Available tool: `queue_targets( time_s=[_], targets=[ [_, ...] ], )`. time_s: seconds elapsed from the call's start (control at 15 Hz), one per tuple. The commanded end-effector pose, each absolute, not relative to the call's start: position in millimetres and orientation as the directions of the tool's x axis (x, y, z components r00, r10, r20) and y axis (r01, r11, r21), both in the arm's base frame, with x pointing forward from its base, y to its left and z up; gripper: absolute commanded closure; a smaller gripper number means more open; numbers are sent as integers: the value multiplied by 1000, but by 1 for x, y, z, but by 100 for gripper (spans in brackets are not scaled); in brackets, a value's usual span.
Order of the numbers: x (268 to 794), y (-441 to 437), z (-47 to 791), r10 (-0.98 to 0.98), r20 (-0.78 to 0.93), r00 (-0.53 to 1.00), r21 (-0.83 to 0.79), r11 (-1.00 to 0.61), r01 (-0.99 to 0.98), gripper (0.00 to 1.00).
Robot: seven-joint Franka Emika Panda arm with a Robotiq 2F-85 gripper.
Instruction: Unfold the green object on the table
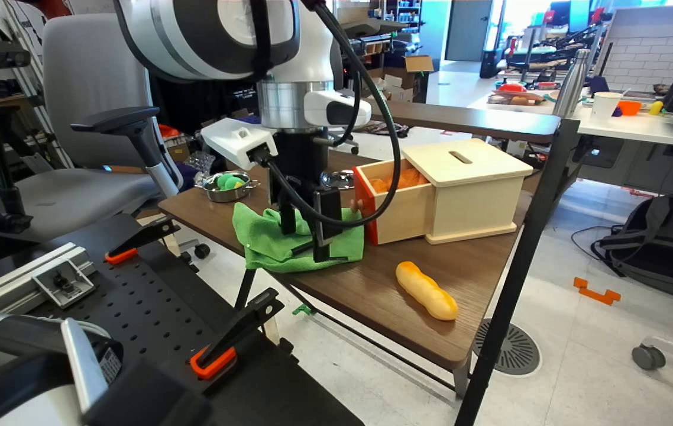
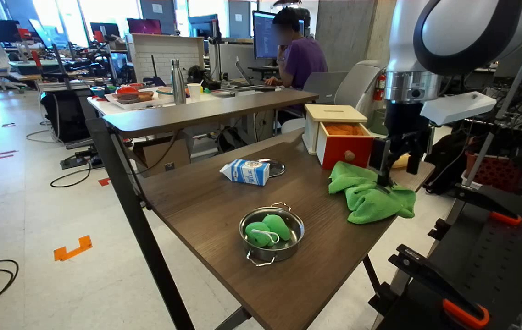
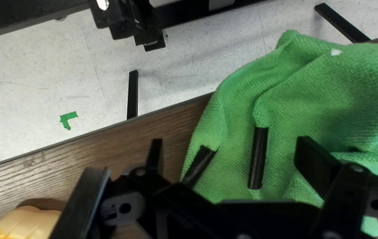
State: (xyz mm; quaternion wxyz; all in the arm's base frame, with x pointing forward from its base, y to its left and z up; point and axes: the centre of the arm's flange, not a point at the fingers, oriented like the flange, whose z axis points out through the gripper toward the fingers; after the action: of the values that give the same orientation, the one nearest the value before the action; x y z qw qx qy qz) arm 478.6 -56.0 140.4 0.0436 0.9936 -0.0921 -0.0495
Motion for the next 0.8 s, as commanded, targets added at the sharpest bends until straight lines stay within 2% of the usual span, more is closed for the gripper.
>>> queue_targets(
  time_s=[0.0, 0.4, 0.47, 0.53, 0.73],
  targets=[
    [487, -53, 133, -157, -83, 984, 117, -982, -147, 0],
    [497, -43, 116, -123, -104, 987, 158, -982, -106, 0],
    [499, -42, 113, -117, -108, 987, 162, -982, -98, 25],
    [500, -41, 111, -111, -112, 988, 167, -982, -91, 27],
    [503, -39, 106, -103, -115, 988, 175, -981, -82, 51]
  ],
)
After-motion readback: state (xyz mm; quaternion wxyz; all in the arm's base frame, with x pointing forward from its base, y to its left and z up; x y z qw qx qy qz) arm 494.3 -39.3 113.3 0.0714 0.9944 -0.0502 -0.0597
